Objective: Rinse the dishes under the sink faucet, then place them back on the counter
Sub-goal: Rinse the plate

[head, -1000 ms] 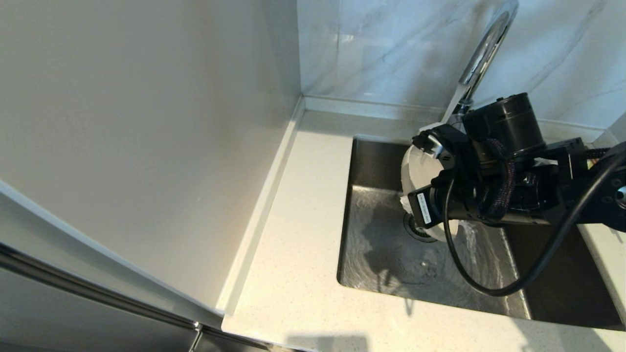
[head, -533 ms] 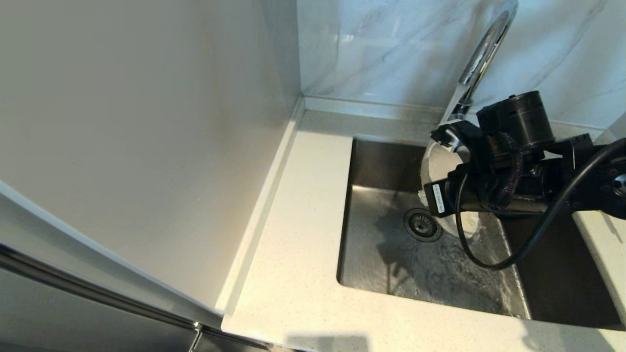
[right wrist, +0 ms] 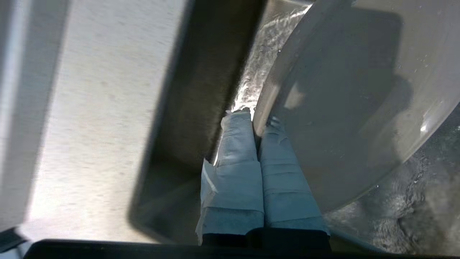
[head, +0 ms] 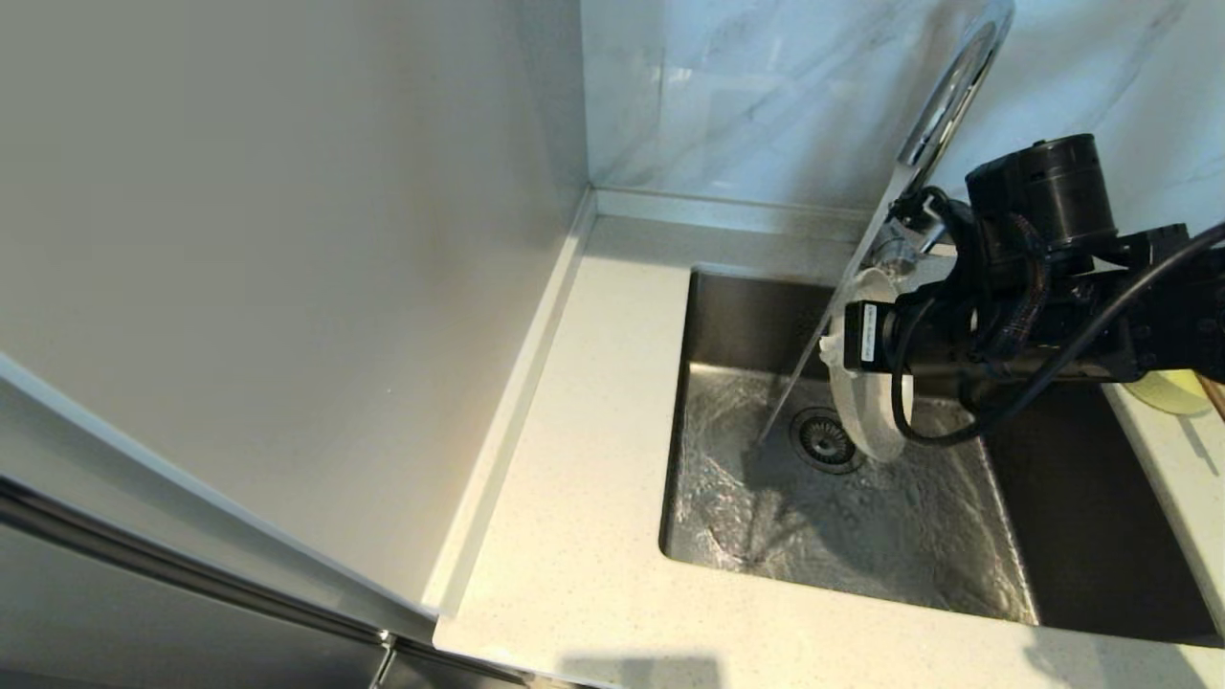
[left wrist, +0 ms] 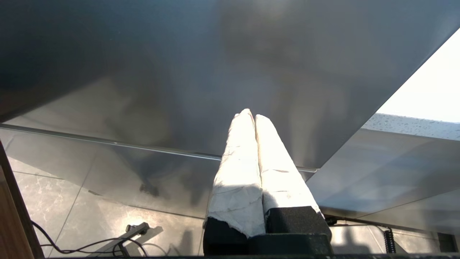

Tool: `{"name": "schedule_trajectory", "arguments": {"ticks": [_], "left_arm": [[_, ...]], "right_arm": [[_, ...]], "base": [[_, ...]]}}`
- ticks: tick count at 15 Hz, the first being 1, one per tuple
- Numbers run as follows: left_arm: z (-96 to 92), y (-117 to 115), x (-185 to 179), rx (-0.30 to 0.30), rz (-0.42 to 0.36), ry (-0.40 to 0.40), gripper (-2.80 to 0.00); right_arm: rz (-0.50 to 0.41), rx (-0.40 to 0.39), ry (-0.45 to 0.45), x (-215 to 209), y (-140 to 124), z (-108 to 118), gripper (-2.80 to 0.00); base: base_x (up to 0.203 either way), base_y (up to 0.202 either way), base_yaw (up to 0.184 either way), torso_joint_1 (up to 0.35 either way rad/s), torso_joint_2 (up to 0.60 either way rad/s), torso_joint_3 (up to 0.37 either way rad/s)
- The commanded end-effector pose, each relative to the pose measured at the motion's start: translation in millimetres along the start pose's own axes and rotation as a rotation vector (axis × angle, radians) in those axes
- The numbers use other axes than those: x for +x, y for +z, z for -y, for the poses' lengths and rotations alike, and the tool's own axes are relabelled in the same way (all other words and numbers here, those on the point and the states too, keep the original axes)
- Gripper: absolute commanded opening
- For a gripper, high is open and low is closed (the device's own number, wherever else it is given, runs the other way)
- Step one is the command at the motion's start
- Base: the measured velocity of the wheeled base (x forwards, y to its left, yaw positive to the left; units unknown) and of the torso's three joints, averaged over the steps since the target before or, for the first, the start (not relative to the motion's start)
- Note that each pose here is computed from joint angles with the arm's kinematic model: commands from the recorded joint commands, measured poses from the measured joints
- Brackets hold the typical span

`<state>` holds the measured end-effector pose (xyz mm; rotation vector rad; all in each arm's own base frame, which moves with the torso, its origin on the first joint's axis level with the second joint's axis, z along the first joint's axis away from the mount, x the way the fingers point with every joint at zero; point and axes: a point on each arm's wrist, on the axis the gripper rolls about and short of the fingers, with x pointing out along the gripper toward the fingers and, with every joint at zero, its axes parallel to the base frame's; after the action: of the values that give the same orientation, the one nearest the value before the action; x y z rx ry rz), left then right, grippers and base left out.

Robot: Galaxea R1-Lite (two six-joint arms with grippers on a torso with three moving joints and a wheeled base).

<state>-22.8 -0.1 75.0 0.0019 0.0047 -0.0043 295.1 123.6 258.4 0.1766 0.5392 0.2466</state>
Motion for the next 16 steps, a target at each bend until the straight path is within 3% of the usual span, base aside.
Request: {"name": "schedule_trajectory", "arguments": {"ticks": [1, 8, 13, 14, 16], "left_arm": [[0.0, 0.0, 0.0, 0.000, 0.000, 0.000, -2.80], [0.0, 0.0, 0.0, 0.000, 0.000, 0.000, -2.80], [0.0, 0.0, 0.0, 0.000, 0.000, 0.000, -2.80], [0.0, 0.0, 0.0, 0.000, 0.000, 0.000, -2.80], [0.0, 0.0, 0.0, 0.000, 0.000, 0.000, -2.80]], "right_arm": [[0.018, 0.024, 0.035, -7.0, 5.9, -2.1, -2.80], [0.021, 0.039, 0.049, -11.0, 8.7, -3.5, -2.80], [-0.062, 0.055, 0.019, -16.5, -5.3, 2.0, -2.80], [-0.083, 0.040, 0.035, -24.4, -11.3, 3.5, -2.80], [-0.126, -0.103, 0.128, -36.3, -23.8, 2.6, -2.80]], "base": [[0.000, 0.000, 0.000, 0.000, 0.00, 0.000], [0.000, 0.000, 0.000, 0.000, 0.00, 0.000], [0.000, 0.000, 0.000, 0.000, 0.00, 0.000], [0.000, 0.000, 0.000, 0.000, 0.00, 0.000], [0.000, 0.000, 0.000, 0.000, 0.00, 0.000]]}}
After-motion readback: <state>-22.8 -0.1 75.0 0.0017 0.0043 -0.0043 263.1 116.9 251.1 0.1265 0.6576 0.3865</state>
